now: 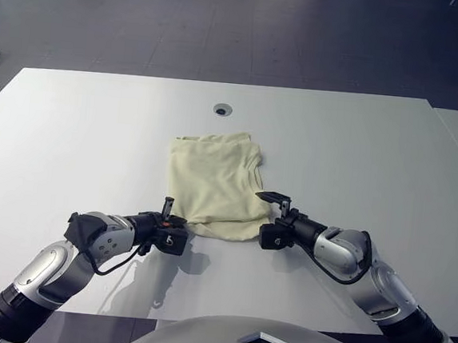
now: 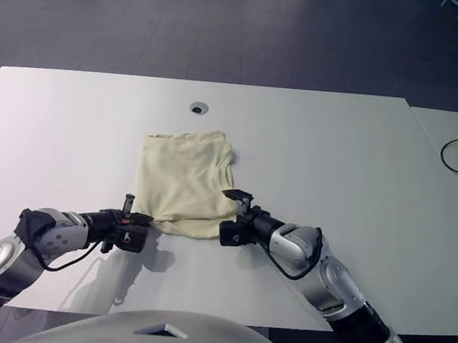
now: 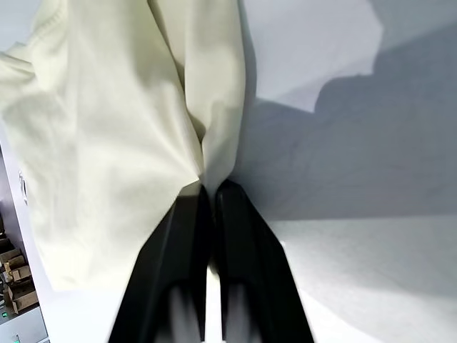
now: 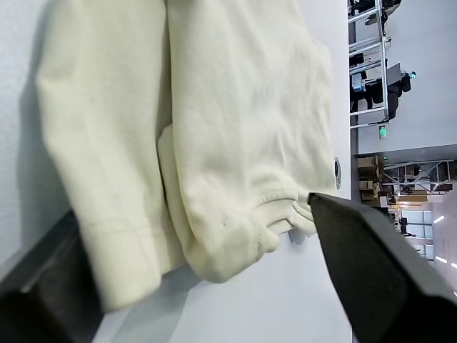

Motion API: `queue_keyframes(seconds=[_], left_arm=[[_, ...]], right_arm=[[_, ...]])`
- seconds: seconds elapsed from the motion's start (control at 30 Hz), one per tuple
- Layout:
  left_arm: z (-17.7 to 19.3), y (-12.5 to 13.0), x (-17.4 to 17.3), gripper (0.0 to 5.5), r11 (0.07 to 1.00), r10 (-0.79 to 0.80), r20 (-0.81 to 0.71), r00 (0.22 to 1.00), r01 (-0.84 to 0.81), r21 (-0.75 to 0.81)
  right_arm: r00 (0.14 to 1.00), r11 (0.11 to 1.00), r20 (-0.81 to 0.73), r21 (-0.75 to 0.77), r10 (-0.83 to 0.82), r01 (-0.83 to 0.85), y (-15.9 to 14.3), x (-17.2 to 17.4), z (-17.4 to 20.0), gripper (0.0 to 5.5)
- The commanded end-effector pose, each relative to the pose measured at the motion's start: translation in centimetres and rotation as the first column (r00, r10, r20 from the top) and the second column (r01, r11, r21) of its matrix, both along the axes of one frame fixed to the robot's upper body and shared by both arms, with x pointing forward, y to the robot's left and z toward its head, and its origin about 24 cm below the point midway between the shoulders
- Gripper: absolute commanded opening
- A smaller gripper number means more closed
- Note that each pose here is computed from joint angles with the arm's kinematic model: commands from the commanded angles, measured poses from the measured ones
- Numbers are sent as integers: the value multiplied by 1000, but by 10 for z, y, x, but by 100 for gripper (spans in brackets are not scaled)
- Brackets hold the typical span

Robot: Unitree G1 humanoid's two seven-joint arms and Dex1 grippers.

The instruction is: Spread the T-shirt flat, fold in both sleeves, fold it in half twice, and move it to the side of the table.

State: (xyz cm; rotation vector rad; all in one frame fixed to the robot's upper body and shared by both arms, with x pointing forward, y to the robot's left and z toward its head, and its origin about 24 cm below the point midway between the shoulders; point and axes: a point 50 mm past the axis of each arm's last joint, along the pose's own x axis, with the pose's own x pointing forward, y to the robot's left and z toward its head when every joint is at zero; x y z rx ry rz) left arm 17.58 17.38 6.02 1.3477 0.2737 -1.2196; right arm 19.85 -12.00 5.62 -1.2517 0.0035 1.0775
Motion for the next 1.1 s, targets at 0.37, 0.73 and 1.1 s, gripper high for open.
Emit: queue_keyframes(seconds=[0.37,0.73,1.1], left_arm=[[-14,5,-20,0,998,-41,-158,987,50,49],[-11,4,-26,0,993,-94,-192,977,105,48],[15,7,-32,0,990,-141,-423,895,121,-75]], right_arm=[[998,995,-68,-95,-18,11,-15,-6,-18,200],[998,995,-65,-101,-1,-5,-15,-5,-14,14],[869,993,-491,-54,61,-100,-36,-24,32,0]])
